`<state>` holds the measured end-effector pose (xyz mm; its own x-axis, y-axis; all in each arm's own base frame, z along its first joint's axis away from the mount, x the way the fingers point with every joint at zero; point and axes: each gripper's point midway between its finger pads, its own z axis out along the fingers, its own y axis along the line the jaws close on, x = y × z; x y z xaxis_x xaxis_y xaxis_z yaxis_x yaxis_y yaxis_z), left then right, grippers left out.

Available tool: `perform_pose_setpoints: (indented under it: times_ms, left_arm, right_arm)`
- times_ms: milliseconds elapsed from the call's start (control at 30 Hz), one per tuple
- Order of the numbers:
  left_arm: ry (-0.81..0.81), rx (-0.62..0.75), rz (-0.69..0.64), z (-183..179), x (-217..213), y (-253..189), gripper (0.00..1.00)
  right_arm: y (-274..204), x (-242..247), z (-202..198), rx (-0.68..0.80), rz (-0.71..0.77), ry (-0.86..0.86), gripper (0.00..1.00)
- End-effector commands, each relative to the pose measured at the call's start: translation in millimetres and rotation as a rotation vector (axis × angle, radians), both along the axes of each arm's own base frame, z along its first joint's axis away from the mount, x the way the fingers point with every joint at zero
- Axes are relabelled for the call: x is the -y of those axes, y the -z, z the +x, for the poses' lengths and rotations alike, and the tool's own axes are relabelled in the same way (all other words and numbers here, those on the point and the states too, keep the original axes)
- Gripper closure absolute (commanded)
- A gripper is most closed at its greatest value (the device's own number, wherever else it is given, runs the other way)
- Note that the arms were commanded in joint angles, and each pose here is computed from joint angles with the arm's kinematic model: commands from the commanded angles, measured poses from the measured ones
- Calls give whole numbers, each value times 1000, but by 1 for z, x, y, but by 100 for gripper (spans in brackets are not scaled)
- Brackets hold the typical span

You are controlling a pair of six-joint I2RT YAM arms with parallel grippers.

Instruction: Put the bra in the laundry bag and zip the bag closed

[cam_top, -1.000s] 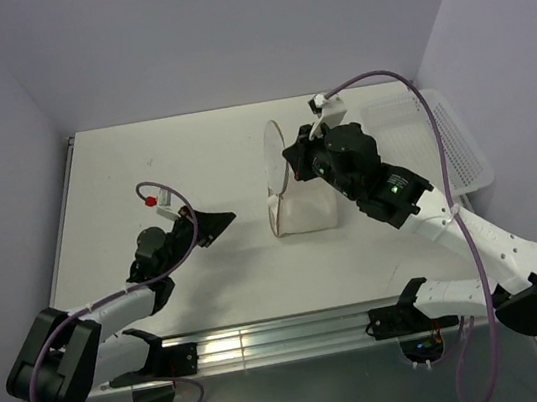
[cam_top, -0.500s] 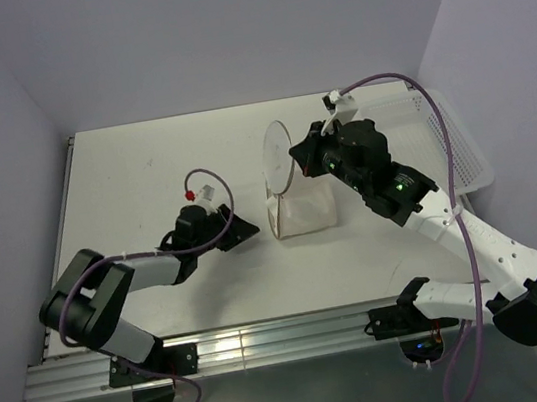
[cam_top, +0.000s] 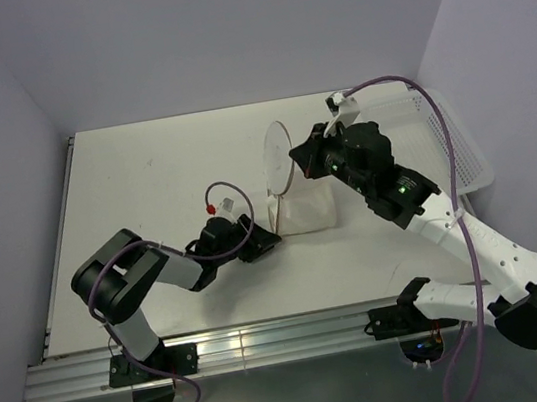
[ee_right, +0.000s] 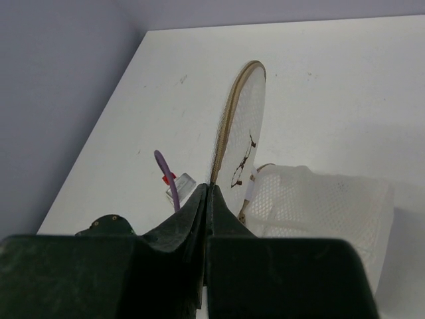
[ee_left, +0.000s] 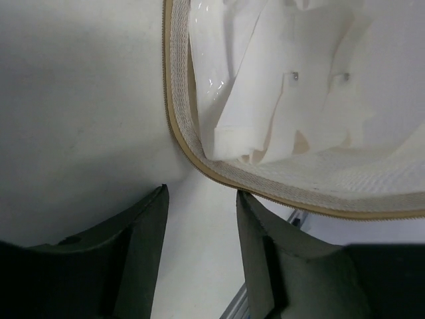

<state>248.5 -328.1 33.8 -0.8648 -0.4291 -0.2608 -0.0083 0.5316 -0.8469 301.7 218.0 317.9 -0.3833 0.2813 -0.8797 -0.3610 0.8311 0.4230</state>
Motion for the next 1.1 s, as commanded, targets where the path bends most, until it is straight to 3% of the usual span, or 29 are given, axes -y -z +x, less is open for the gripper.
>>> perform_pose_setpoints:
  times_ms: [0,133,300,467,700,1067]
  left_arm:
    - [-123,54,-133,13,-4,-23,47]
    - [-158,110,-186,10,-13,-39,41]
    - [-219,45,-155,7,-25,-23,39]
    - [-232,-1,-149,27,-10,-16,46]
    - [-252,21,83,56,-8,9,69]
    - [-293,61,336,70,-33,31,69]
  right_arm:
    - [-22,6,-2,69,50,9,100]
    - [-20,9,-2,66,48,15,100]
    - [-19,8,-1,65,56,11,100]
    - [-19,6,-3,62,69,-2,100]
    - [-22,5,-7,73,87,-18,100]
    - [-26,10,-11,91,92,-18,100]
